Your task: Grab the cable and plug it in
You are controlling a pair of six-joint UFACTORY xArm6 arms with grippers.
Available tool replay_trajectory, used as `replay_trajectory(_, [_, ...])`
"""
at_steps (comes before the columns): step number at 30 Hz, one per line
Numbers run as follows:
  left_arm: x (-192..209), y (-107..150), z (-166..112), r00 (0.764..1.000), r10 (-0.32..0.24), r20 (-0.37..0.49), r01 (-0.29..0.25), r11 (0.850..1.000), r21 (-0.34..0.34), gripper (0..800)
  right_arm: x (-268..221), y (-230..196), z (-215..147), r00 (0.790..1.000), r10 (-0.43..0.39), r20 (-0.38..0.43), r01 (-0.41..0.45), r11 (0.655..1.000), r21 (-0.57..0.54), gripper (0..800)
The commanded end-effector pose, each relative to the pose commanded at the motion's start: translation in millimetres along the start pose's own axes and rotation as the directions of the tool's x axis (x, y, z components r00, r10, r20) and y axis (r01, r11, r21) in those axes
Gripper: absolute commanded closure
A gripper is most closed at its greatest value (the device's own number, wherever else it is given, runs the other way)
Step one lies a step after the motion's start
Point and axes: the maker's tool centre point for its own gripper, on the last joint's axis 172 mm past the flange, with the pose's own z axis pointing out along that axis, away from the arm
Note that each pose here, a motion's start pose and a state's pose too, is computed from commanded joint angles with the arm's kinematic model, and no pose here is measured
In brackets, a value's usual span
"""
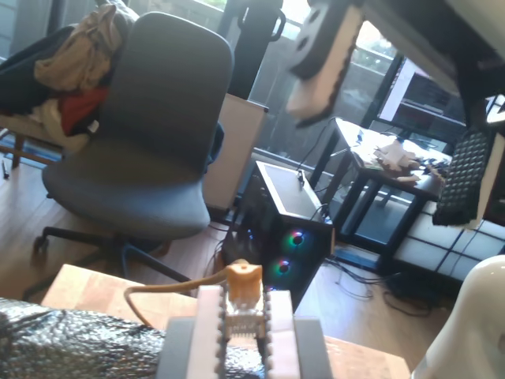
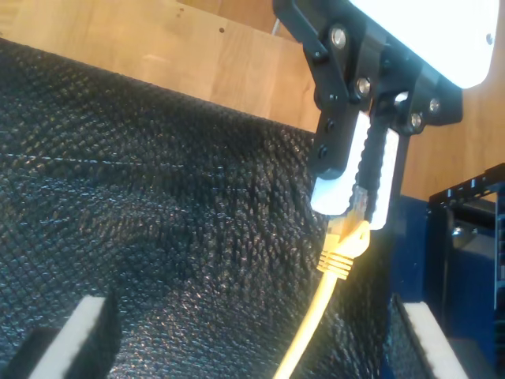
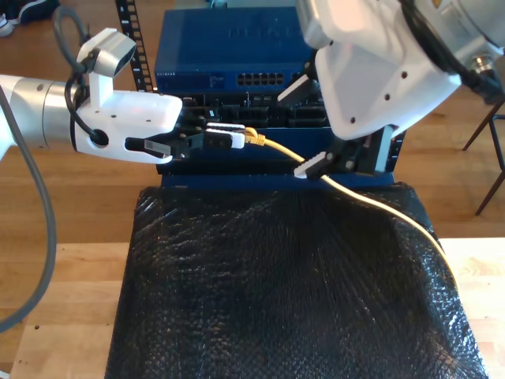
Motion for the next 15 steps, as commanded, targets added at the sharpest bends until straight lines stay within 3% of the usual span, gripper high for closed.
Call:
replay_trajectory(4, [1,8,1,1.0,-0.013,-0.004,0.012,0.999,-0.031,798,3,-4,-5,1.0,-0.028,-0.002,0.028,1.0,-0.014,6])
replay_trajectory(11, [2,19,5,0.996,-0.057,-0.067,0.048,0.99,-0.13,798,8,14,-32,0.997,-0.08,0.001,0.078,0.978,-0.191,7])
replay_trajectory(15, [8,20,0,0.991,-0.069,-0.113,0.051,0.987,-0.151,798,7,9,-35,0.996,-0.091,0.004,0.09,0.973,-0.214,7])
